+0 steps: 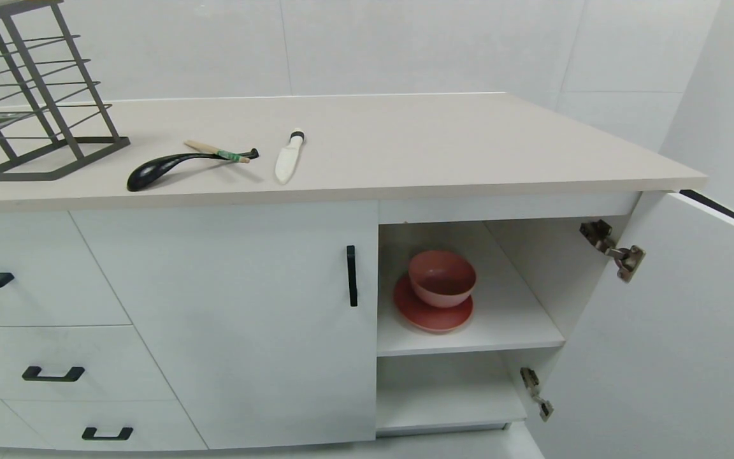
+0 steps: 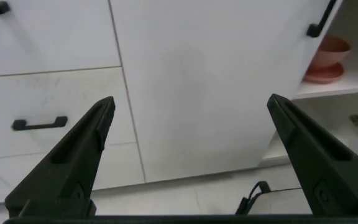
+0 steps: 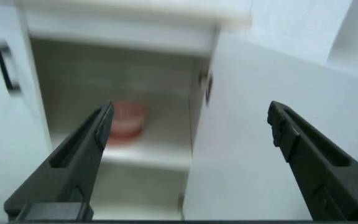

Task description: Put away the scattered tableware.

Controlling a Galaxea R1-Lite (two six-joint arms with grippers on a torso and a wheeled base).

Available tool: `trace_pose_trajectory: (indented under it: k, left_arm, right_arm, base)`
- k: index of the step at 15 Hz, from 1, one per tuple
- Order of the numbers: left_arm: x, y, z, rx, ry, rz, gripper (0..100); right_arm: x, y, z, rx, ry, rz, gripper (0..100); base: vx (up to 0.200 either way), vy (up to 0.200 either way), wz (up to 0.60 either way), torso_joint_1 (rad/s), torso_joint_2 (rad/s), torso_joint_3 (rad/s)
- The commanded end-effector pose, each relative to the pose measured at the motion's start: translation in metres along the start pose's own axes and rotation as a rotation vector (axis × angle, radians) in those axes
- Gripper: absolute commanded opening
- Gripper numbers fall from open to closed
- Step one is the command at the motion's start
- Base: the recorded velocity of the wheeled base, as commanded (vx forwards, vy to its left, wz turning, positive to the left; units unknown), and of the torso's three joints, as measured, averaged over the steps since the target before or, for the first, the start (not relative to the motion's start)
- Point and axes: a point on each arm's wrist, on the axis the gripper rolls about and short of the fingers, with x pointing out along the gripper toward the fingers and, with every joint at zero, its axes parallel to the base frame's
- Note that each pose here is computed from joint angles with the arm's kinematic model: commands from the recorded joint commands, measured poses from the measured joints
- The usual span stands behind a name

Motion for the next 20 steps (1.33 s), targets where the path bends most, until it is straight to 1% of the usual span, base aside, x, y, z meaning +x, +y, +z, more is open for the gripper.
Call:
trace_pose_trajectory:
  k: [1,2,3,4,5,6,7,8,11,20]
  left_arm:
    - [-0.003,-0.002,-0.001,0.019,-0.026,0.117,100]
    - [-0.006,-0.003,-0.002,0.020,-0.064,0.144,100]
    - [-0.006,-0.003,-0.002,0.021,-0.070,0.151,100]
    - [-0.007,-0.003,-0.003,0.006,-0.082,0.136,100]
    - [-0.007,-0.003,-0.005,0.002,-0.062,0.115,100]
    - [-0.007,-0.004,-0.009,0.001,-0.023,0.070,100]
    - [-0.007,-0.005,-0.008,0.000,-0.029,0.058,100]
    - [-0.007,-0.005,-0.008,0.002,-0.032,0.054,100]
    - [-0.007,-0.005,-0.008,-0.003,-0.032,0.052,100]
    - [-0.007,-0.005,-0.008,-0.003,-0.032,0.049,100]
  right_arm:
    - [-0.005,0.003,-0.019,0.001,0.085,-0.010,100]
    - [-0.006,0.003,-0.026,0.022,0.152,-0.010,100]
    - [-0.006,0.003,-0.026,0.028,0.153,-0.014,100]
    - [-0.006,0.003,-0.026,0.038,0.150,-0.018,100]
    - [-0.007,0.003,-0.028,0.058,0.174,-0.033,100]
    - [-0.007,0.002,-0.029,0.077,0.180,-0.063,100]
    - [-0.007,0.002,-0.029,0.089,0.183,-0.072,100]
    - [-0.007,0.002,-0.029,0.113,0.184,-0.079,100]
    - [-0.007,0.002,-0.030,0.115,0.187,-0.079,100]
    - [-0.007,0.002,-0.030,0.116,0.187,-0.079,100]
  base:
    - [0.000,0.000,0.00,0.000,0.00,0.000]
    - [0.000,0.000,0.00,0.000,0.00,0.000]
    - [0.000,0.000,0.00,0.000,0.00,0.000]
    - [0.000,0.000,0.00,0.000,0.00,0.000]
    - [0.000,0.000,0.00,0.000,0.00,0.000]
    - [0.000,0.000,0.00,0.000,0.00,0.000]
    - [0.000,0.000,0.00,0.000,0.00,0.000]
    - [-0.200,0.000,0.00,0.002,0.00,0.002]
    - [-0.200,0.000,0.00,0.006,0.00,-0.001]
    - [-0.200,0.000,0.00,0.003,0.00,0.002]
